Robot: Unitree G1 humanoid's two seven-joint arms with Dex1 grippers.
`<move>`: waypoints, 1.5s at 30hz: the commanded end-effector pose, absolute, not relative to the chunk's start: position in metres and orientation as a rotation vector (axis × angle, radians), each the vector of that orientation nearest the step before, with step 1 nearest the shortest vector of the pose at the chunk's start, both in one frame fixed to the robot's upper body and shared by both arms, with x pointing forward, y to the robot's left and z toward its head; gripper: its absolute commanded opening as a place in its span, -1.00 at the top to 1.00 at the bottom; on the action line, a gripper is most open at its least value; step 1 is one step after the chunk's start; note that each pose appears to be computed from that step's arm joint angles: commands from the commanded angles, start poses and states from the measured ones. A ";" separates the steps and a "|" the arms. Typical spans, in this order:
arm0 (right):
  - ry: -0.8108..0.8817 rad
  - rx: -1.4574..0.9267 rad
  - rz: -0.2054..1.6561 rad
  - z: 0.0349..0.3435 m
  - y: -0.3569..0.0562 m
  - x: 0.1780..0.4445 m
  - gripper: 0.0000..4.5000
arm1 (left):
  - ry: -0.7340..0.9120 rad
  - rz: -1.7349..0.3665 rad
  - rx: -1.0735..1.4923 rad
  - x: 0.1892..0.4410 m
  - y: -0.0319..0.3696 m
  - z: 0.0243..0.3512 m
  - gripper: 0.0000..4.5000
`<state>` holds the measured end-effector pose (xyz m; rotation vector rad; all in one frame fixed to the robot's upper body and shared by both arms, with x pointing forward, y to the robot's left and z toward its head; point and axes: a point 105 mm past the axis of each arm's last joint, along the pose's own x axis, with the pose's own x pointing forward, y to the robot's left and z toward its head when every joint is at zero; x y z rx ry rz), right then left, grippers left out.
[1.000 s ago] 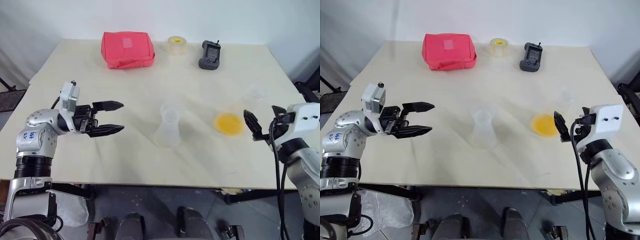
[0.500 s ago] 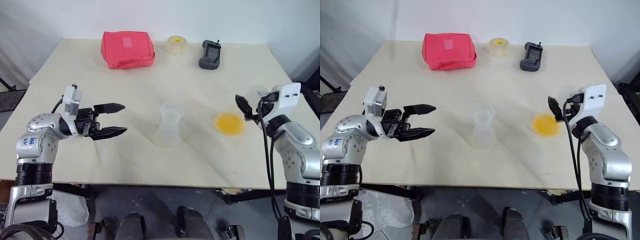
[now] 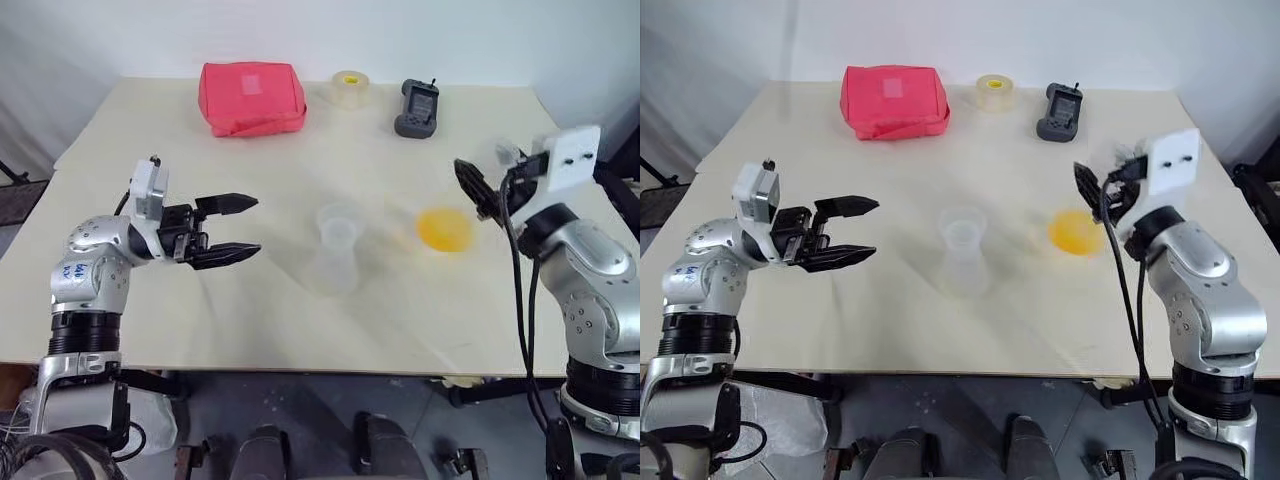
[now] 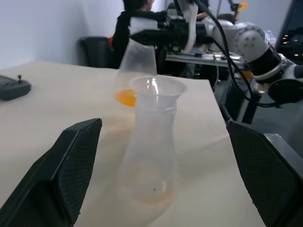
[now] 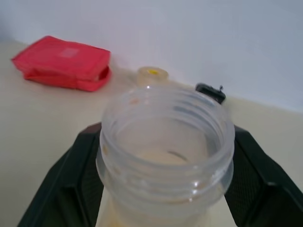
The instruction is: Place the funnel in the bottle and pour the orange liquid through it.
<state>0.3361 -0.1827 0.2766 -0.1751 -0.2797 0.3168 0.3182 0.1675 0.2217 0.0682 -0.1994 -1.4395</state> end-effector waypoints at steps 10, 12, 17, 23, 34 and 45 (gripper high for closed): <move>-0.458 -0.668 0.425 0.314 -0.117 0.321 -0.26 | -0.245 -1.550 0.111 0.325 0.149 0.215 -1.00; -0.474 -0.783 0.458 0.310 -0.103 0.319 -0.26 | -0.251 -1.547 0.110 0.326 0.149 0.214 -1.00; -0.550 -1.014 0.490 0.305 -0.082 0.315 -0.26 | -0.256 -1.545 0.104 0.325 0.150 0.210 -1.00; -0.584 -1.109 0.509 0.299 -0.067 0.313 -0.26 | -0.263 -1.539 0.099 0.325 0.150 0.211 -1.00; -0.630 -1.252 0.513 0.294 -0.062 0.315 -0.26 | -0.269 -1.540 0.095 0.325 0.151 0.210 -1.00; -0.685 -1.394 0.483 0.292 -0.063 0.320 -0.26 | -0.275 -1.541 0.101 0.323 0.153 0.209 -1.00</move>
